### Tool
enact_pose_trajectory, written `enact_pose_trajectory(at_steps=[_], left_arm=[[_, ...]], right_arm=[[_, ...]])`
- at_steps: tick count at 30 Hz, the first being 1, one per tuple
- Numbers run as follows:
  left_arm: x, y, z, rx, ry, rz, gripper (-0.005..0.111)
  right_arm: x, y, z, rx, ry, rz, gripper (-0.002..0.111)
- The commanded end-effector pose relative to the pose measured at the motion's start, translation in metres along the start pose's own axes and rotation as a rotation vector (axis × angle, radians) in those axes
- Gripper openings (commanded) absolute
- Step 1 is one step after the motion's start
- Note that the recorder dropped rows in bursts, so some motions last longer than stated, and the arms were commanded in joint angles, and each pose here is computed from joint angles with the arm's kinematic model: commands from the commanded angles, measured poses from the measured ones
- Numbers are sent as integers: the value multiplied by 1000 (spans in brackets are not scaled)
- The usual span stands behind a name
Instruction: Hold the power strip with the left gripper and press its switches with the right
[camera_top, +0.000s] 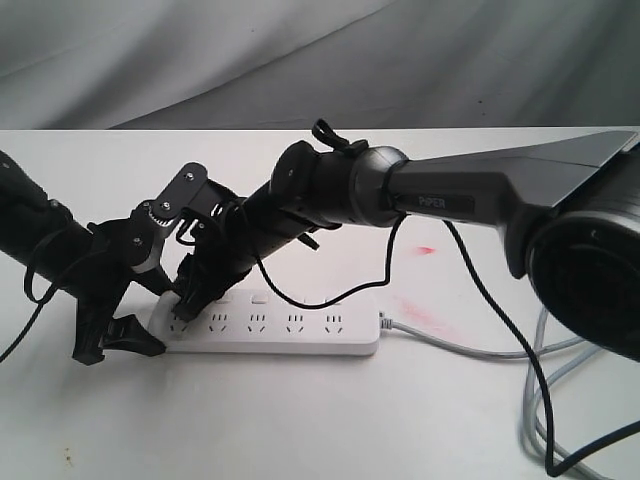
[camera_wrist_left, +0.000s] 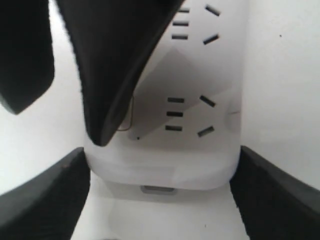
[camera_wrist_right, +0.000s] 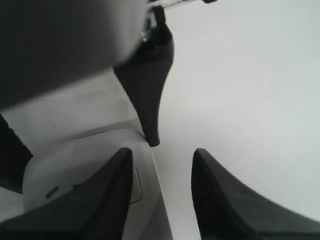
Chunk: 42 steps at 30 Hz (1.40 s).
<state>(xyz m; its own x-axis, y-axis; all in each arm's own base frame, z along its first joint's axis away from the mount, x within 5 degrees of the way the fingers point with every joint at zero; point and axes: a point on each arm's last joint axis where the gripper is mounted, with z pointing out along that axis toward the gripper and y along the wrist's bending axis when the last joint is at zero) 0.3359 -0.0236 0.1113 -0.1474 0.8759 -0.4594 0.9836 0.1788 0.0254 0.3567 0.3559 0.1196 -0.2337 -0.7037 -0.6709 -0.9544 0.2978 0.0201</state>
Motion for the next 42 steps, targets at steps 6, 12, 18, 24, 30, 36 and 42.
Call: enact_pose_trajectory(at_steps=[6,12,18,24,30,36,42], left_arm=[[-2,1,1,3,0,6,40],[-2,1,1,3,0,6,40],[-2,1,1,3,0,6,40],[-2,1,1,3,0,6,40],[-2,1,1,3,0,6,40],[-2,1,1,3,0,6,40],[-2,1,1,3,0,6,40]], right_arm=[[-3,2,0,3,-7,-26,37],[-3,2,0,5,-1,-36,37],[0,3,2,-4,8,-37,37],[9,5,11,-37,40,-33,37],[10,4,12,-38,43,-31,37],[13,-1,9,-41,48,-22,37],[18,-6,7,-50,59,-8,37]])
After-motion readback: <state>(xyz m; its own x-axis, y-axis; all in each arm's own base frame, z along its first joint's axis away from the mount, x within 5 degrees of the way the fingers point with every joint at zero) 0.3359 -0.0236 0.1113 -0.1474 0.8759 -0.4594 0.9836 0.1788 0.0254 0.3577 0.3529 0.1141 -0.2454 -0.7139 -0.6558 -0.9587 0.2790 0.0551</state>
